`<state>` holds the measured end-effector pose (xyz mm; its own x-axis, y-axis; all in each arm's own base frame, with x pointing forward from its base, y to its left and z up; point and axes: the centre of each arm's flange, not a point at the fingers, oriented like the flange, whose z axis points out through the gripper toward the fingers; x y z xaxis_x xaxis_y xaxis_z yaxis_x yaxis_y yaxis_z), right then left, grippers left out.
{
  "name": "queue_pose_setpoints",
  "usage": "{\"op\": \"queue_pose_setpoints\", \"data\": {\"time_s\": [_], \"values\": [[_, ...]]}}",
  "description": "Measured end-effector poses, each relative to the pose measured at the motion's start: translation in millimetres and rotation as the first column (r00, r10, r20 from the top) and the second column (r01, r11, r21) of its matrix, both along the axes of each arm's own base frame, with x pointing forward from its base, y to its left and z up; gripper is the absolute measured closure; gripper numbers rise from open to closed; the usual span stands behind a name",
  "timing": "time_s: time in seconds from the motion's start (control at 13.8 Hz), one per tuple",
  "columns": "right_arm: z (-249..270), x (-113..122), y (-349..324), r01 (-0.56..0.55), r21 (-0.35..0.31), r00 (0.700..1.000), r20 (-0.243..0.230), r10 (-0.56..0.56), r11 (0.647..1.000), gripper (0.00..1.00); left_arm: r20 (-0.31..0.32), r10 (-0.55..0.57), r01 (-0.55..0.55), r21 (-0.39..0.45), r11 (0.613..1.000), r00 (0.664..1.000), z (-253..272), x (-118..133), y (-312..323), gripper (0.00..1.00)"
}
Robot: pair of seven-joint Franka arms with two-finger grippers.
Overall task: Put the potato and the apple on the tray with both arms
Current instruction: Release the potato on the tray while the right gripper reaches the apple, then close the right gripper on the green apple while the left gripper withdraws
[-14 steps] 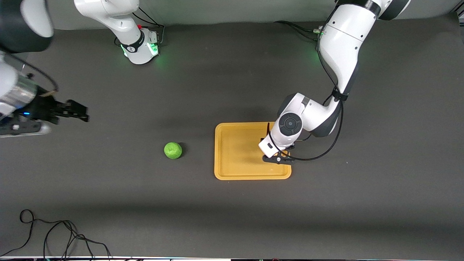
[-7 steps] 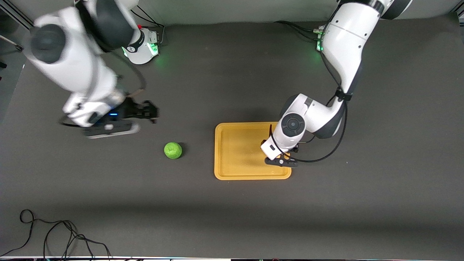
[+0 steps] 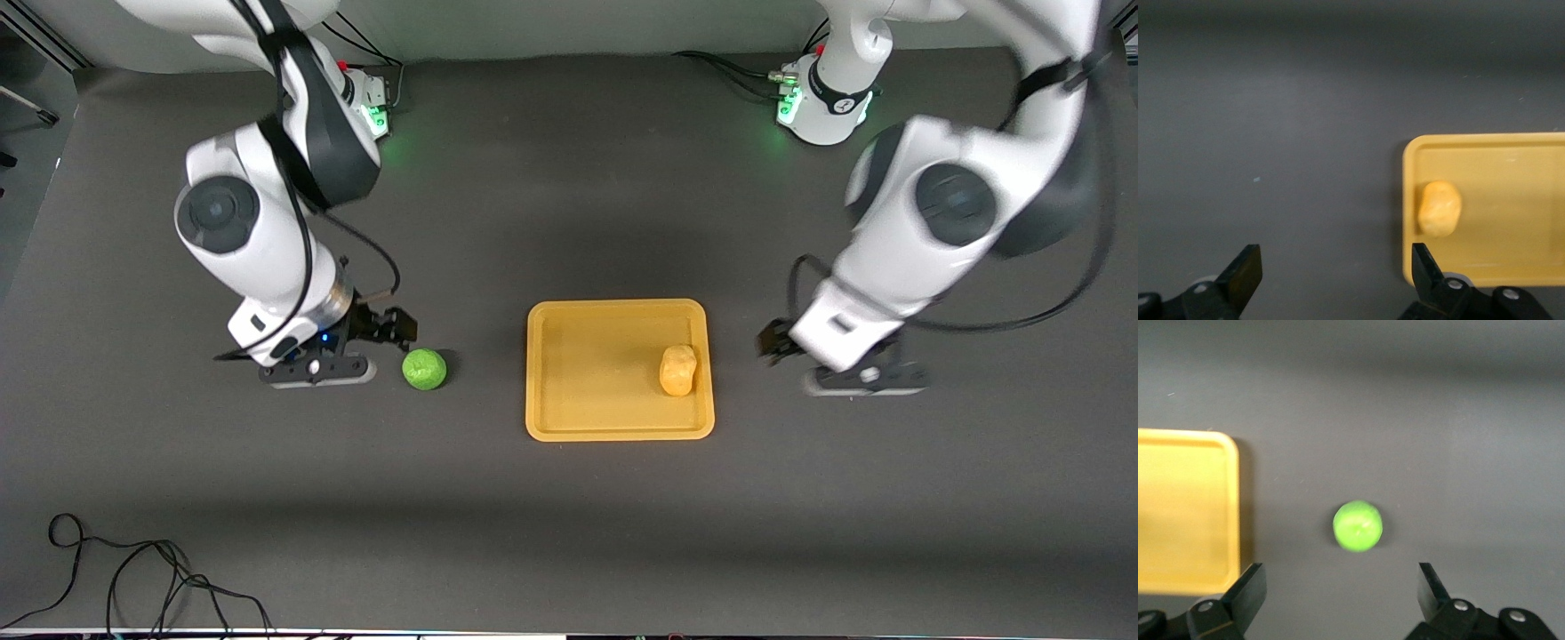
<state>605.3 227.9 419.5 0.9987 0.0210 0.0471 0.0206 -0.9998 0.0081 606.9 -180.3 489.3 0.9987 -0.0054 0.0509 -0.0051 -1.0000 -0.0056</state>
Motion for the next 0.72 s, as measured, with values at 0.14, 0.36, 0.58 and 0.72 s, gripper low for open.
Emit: {"op": "queue_pose_setpoints", "data": {"time_s": [0.14, 0.36, 0.58, 0.72], "values": [[-54, -5, -2, -0.001, -0.005, 1.0, -0.007, 0.001, 1.0, 0.0, -0.025, -0.011, 0.012, 0.015, 1.0, 1.0, 14, -4, 52, 0.01], [-133, -16, 2, -0.016, -0.009, 1.0, -0.005, 0.016, 1.0, 0.0, -0.023, -0.041, 0.041, 0.024, 0.999, 0.999, 28, -18, 121, 0.04], [-191, -32, -6, -0.018, -0.008, 1.0, 0.006, 0.019, 1.0, 0.0, -0.023, -0.045, 0.045, 0.03, 0.999, 0.999, 47, -36, 167, 0.0], [-218, -39, -8, -0.02, -0.012, 1.0, 0.001, 0.02, 1.0, 0.0, -0.034, -0.03, 0.032, 0.031, 0.999, 0.999, 55, -42, 177, 0.0]]}}
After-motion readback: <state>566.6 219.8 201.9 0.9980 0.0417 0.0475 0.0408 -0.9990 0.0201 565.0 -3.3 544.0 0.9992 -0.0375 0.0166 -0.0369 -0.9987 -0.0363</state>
